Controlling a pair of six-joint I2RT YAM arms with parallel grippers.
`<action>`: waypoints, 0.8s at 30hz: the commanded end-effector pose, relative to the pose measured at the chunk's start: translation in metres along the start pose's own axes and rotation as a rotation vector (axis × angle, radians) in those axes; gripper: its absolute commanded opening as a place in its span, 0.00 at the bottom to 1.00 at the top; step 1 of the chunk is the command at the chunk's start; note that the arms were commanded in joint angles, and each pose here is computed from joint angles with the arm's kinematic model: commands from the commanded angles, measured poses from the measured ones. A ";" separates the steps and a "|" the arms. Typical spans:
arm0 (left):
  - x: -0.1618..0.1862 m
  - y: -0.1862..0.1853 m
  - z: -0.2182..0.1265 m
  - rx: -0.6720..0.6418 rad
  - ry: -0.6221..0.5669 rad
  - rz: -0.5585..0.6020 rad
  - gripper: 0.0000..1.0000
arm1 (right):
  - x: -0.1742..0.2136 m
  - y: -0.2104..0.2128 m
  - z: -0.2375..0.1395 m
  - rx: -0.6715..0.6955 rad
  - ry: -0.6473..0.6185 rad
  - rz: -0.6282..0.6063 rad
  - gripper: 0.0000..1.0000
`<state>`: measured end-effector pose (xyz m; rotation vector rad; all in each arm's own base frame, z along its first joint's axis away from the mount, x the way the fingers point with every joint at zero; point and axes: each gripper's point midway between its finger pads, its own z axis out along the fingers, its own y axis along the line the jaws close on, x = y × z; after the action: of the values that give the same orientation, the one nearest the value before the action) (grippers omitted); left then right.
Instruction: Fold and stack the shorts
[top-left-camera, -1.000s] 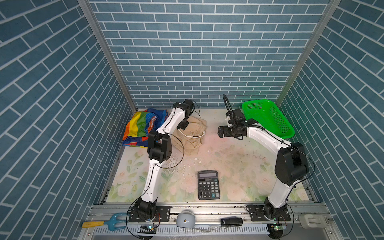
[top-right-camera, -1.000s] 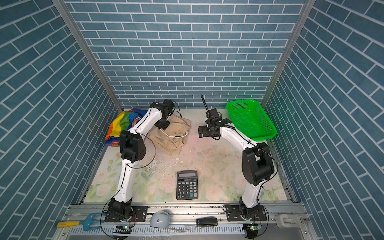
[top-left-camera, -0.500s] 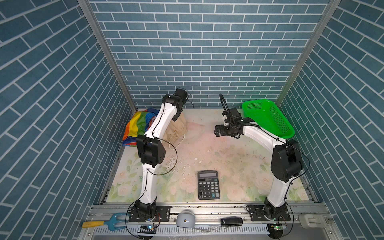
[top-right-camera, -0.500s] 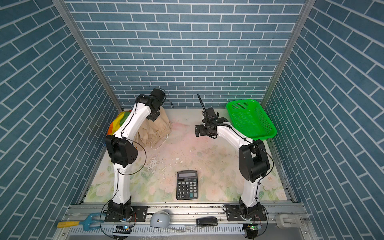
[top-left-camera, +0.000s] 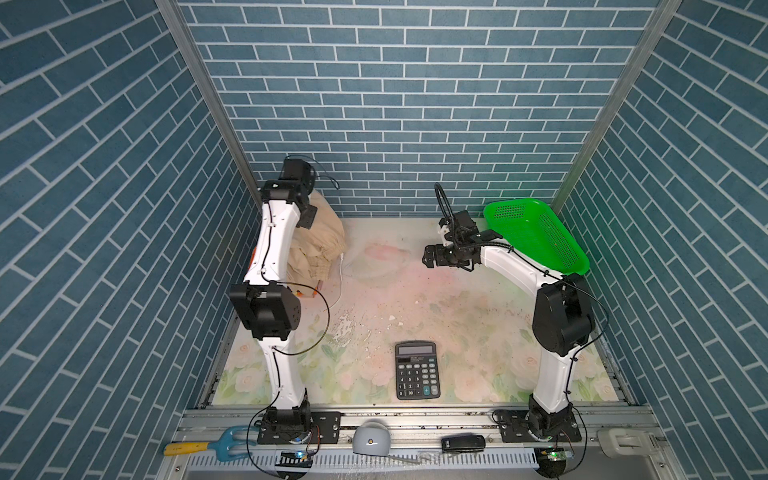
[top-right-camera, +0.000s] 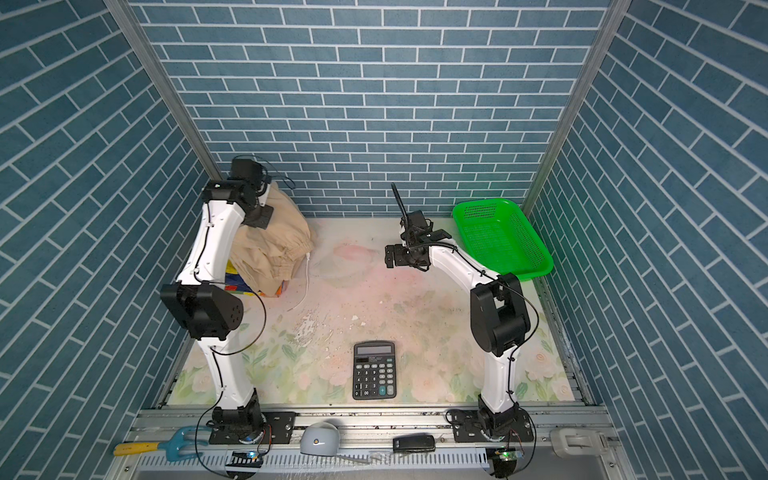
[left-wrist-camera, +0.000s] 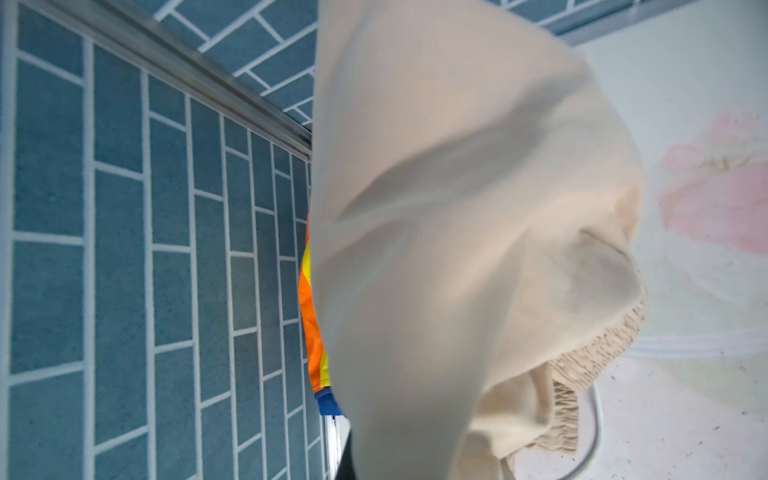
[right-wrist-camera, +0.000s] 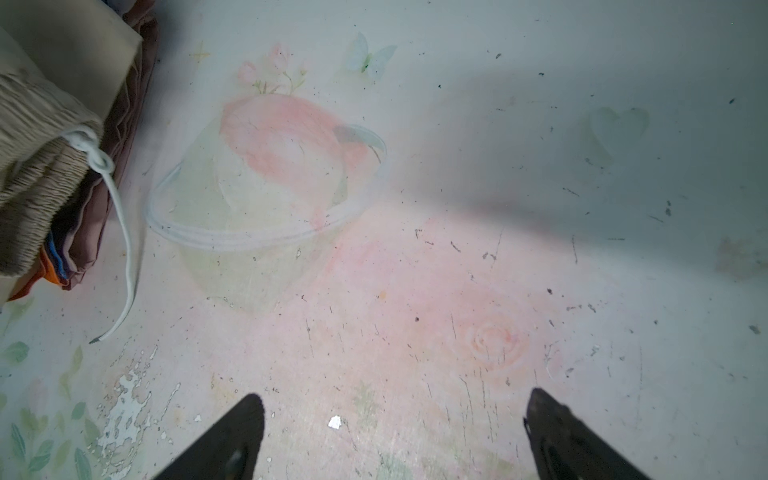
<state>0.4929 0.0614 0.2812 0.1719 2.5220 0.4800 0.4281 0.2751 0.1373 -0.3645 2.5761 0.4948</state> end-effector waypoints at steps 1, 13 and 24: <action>-0.009 0.007 0.009 0.131 -0.091 -0.066 0.00 | 0.000 0.007 0.005 -0.021 0.023 0.009 0.99; 0.069 0.072 0.153 0.010 0.220 -0.230 0.29 | 0.022 0.004 0.013 -0.029 0.101 0.009 0.99; 0.020 0.062 0.082 0.178 -0.039 -0.396 1.00 | 0.013 -0.080 -0.082 0.211 -0.130 0.084 0.99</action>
<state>0.5186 0.1728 0.1525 -0.2466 2.6842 0.2284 0.3939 0.2143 0.1326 -0.2710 2.6310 0.3873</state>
